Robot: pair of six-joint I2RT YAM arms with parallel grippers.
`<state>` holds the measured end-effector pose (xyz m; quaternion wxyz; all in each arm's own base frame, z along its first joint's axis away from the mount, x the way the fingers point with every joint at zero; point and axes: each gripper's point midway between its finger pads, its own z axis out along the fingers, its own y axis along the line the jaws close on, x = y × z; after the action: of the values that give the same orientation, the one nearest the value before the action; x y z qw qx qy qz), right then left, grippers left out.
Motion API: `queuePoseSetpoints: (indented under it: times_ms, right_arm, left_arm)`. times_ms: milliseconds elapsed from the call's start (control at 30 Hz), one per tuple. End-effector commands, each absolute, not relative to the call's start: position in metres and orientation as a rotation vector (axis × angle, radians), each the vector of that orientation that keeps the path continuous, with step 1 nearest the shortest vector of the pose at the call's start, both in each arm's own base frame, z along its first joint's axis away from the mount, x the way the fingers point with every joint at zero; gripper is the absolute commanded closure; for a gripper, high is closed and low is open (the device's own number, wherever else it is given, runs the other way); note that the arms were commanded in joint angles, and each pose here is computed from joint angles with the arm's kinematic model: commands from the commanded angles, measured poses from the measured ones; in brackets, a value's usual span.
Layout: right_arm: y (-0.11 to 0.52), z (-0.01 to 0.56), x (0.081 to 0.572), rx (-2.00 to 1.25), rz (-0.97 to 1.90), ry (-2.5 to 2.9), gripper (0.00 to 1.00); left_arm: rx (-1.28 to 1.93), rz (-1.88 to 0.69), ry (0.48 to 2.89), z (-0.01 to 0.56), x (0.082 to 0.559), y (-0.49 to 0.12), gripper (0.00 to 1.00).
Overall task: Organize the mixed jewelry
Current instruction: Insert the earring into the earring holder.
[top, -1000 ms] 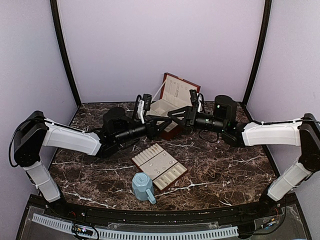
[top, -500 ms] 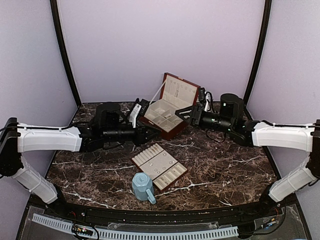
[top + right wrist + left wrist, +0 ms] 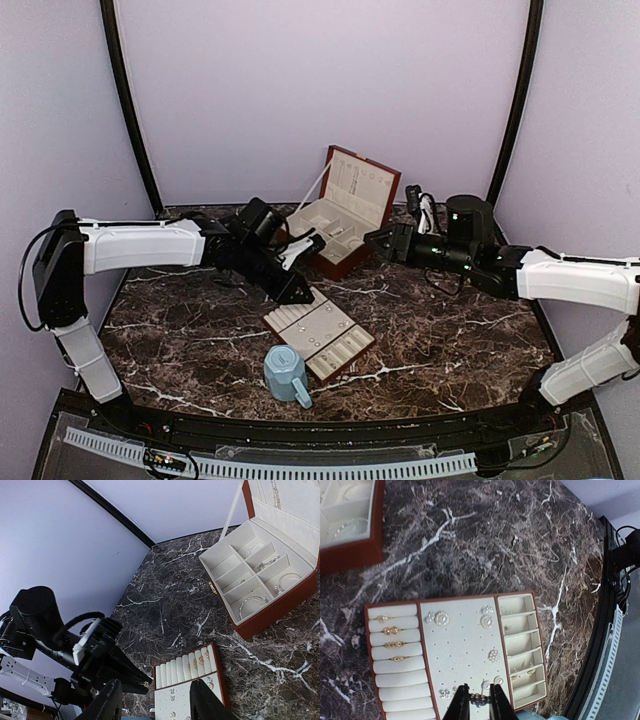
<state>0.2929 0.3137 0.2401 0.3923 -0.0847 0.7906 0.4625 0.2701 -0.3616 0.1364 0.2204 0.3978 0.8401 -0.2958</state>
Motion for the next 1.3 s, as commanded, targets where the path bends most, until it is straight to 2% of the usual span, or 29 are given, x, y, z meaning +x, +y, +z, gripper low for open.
queuePoseSetpoints:
  times_ms: [0,400,1267]
  right_arm:
    - [0.304,0.244,0.296,-0.219,1.112,1.98,0.53]
    - [0.3,0.236,0.296,-0.234,1.068,1.996,0.53]
    - [0.296,0.226,0.298,-0.242,1.004,2.028,0.51]
  left_arm:
    - [1.206,-0.819,2.424,0.124,0.255,-0.357,0.95]
    - [1.274,-0.76,2.581,0.091,0.25,-0.361,0.95]
    - [1.411,-0.654,2.674,0.062,0.244,-0.361,0.95]
